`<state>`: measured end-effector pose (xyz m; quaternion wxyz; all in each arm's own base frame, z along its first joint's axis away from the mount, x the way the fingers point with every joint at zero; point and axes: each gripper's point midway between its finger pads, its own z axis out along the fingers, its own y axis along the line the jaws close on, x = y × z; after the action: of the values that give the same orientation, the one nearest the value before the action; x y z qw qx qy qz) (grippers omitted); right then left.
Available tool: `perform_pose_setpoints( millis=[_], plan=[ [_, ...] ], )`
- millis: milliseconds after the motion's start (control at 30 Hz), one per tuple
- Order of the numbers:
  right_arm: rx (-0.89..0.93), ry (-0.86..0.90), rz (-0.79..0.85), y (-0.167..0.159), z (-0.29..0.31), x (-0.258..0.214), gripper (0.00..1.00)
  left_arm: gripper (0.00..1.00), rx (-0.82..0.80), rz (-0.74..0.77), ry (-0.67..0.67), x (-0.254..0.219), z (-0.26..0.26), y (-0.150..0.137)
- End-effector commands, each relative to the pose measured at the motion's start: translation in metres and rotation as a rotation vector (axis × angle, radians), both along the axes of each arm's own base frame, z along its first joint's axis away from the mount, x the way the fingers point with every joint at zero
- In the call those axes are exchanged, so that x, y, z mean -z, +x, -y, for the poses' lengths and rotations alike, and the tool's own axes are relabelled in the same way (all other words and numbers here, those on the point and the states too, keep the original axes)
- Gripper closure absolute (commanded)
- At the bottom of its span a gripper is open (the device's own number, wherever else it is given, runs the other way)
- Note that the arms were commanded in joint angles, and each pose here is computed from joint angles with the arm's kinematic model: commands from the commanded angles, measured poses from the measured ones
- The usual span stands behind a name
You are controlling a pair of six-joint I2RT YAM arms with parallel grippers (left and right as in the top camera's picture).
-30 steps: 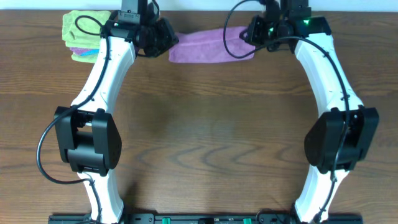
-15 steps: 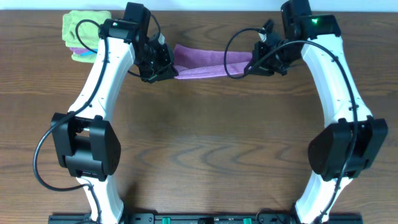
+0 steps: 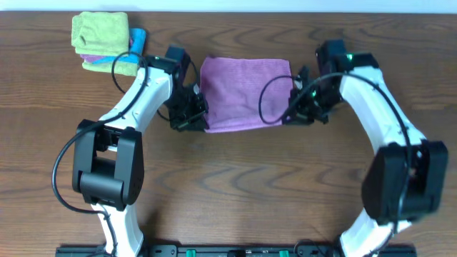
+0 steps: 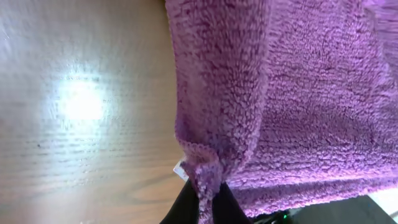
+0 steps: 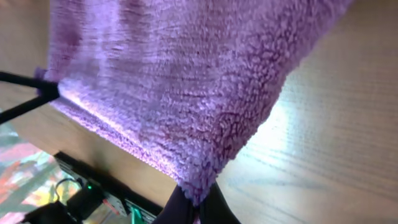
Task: Fold the cloth
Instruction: 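Drag the cloth back toward center and release it flat with both grippers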
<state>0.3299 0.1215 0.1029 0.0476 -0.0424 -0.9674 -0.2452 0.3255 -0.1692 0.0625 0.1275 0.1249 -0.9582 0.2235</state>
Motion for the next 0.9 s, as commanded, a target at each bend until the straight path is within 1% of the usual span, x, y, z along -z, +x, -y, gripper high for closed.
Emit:
perform_pose_setpoints(
  millis=[0,33,267,433,500,533,600,667,700,767,800,867],
  plan=[
    [0.095,-0.284,0.059,-0.007,0.078,0.008,0.99,0.94,-0.002,-0.002,0.265,0.024,-0.065,-0.011],
    [0.104,-0.284,0.049,-0.017,0.078,0.015,0.99,0.94,0.003,-0.021,0.268,0.029,-0.065,-0.017],
    [0.115,-0.262,-0.04,-0.059,0.074,0.053,0.99,0.94,0.049,-0.095,0.279,0.052,-0.06,-0.052],
    [0.123,-0.23,-0.07,-0.071,0.068,0.068,0.98,0.94,0.088,-0.11,0.283,0.059,-0.052,-0.064],
    [0.114,-0.225,-0.063,-0.07,0.065,0.068,0.98,0.94,0.093,-0.108,0.251,0.056,-0.043,-0.065],
    [0.109,-0.234,-0.056,-0.069,0.065,0.068,0.88,0.94,0.092,-0.106,0.231,0.054,-0.039,-0.065],
    [0.107,-0.252,-0.039,-0.067,0.067,0.068,0.62,0.94,0.085,-0.095,0.2,0.047,-0.033,-0.064],
    [0.117,-0.25,-0.016,-0.063,0.067,0.064,0.55,0.94,0.079,-0.072,0.187,0.039,-0.032,-0.062],
    [0.125,-0.248,0.003,-0.06,0.067,0.061,0.54,0.94,0.077,-0.056,0.179,0.035,-0.031,-0.061],
    [0.144,-0.244,0.058,-0.052,0.067,0.051,0.47,0.94,0.072,0.003,0.159,0.017,-0.028,-0.057],
    [0.158,-0.245,0.092,-0.048,0.068,0.043,0.4,0.94,0.068,0.035,0.145,0.006,-0.027,-0.055],
    [0.166,-0.238,0.153,-0.044,0.068,0.028,0.21,0.94,0.025,0.086,0.134,-0.015,-0.027,-0.053]
  ],
)
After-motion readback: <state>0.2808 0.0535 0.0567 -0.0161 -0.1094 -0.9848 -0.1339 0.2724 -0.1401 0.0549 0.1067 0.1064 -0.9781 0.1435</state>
